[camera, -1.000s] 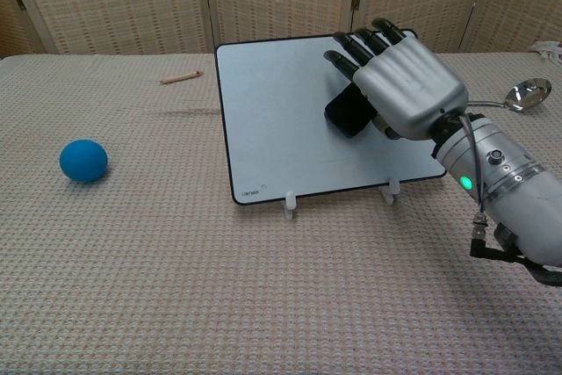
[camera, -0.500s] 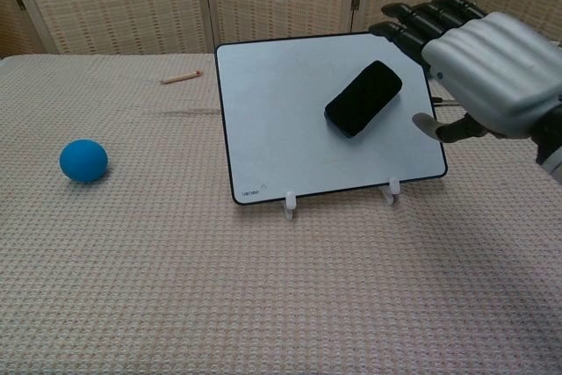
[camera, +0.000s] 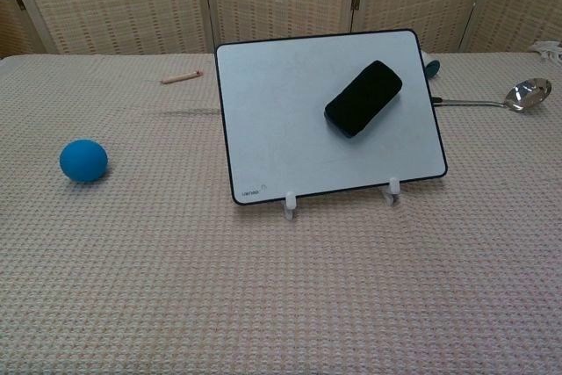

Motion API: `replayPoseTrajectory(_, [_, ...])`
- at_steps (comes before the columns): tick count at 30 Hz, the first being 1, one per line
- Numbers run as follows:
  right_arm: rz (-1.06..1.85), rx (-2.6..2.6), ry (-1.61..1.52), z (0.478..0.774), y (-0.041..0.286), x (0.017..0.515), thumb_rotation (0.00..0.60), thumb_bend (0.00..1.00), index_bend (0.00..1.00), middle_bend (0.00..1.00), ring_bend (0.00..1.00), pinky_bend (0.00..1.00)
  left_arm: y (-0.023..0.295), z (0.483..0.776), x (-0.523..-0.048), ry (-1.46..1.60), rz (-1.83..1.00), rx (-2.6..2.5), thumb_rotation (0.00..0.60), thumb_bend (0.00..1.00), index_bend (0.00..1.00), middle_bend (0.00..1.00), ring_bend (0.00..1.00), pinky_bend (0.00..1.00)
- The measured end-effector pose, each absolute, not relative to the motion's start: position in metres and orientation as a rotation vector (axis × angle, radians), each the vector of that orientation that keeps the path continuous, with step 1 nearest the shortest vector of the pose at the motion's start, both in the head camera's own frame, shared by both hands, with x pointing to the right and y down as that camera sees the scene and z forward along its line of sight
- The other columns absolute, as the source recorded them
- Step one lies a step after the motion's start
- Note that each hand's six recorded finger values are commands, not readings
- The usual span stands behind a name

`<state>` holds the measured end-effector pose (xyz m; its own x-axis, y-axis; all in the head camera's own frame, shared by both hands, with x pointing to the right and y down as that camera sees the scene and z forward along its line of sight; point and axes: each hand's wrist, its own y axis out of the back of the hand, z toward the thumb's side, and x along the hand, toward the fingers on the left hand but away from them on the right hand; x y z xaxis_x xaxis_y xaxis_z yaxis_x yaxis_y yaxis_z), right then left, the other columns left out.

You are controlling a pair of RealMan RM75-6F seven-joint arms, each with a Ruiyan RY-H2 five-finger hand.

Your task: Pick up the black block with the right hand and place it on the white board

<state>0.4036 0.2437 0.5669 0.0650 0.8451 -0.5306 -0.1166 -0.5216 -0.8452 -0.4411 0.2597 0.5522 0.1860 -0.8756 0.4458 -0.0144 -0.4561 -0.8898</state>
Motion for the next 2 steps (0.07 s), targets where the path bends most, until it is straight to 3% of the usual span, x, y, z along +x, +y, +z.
replayPoseTrajectory(2, [1.594, -1.561, -0.773, 0.5607, 0.25, 0.4214, 0.6, 0.38, 0.0, 0.0, 0.0, 0.0, 0.2603, 0.5529, -0.4391, 0.844, -1.368, -1.663, 0.6, 0.23, 0.02, 0.11, 0.1, 0.15])
